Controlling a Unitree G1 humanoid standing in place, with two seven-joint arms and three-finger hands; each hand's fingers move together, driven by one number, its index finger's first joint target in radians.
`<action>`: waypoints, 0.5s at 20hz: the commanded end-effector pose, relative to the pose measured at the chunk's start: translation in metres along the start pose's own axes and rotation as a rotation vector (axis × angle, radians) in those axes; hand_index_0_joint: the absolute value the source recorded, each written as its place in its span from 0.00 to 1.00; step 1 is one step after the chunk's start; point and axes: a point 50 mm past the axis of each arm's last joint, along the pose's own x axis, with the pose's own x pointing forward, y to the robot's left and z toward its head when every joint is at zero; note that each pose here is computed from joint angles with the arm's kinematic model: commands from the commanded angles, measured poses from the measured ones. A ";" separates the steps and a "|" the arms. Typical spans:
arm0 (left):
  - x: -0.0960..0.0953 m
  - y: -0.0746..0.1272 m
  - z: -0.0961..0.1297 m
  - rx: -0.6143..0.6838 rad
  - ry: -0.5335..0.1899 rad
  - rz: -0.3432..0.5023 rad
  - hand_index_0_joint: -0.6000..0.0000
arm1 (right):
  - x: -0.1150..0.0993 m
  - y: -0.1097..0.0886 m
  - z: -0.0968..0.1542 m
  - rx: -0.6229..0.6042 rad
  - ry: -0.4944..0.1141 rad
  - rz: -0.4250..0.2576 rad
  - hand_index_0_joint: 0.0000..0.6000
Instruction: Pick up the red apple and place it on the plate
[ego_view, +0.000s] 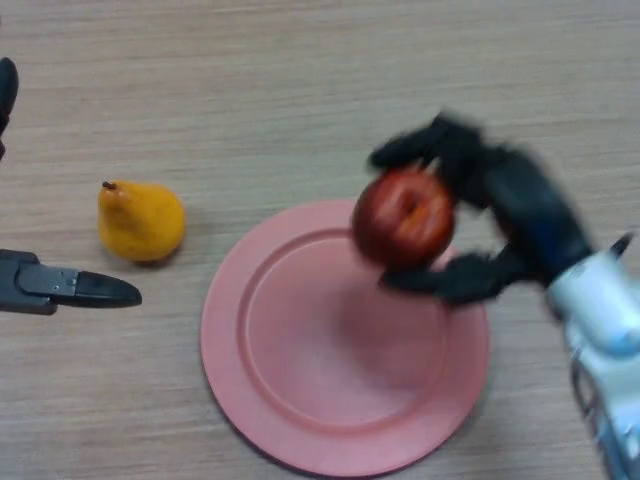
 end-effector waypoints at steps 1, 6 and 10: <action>-0.001 0.011 0.033 0.083 -0.172 0.033 1.00 | -0.004 -0.004 0.017 -0.060 -0.119 -0.084 1.00; -0.001 0.008 0.030 0.105 -0.164 0.032 1.00 | -0.013 0.020 0.002 -0.025 0.013 0.006 0.50; 0.000 0.007 0.029 0.120 -0.164 0.043 1.00 | -0.013 0.018 0.014 -0.044 -0.044 0.036 0.00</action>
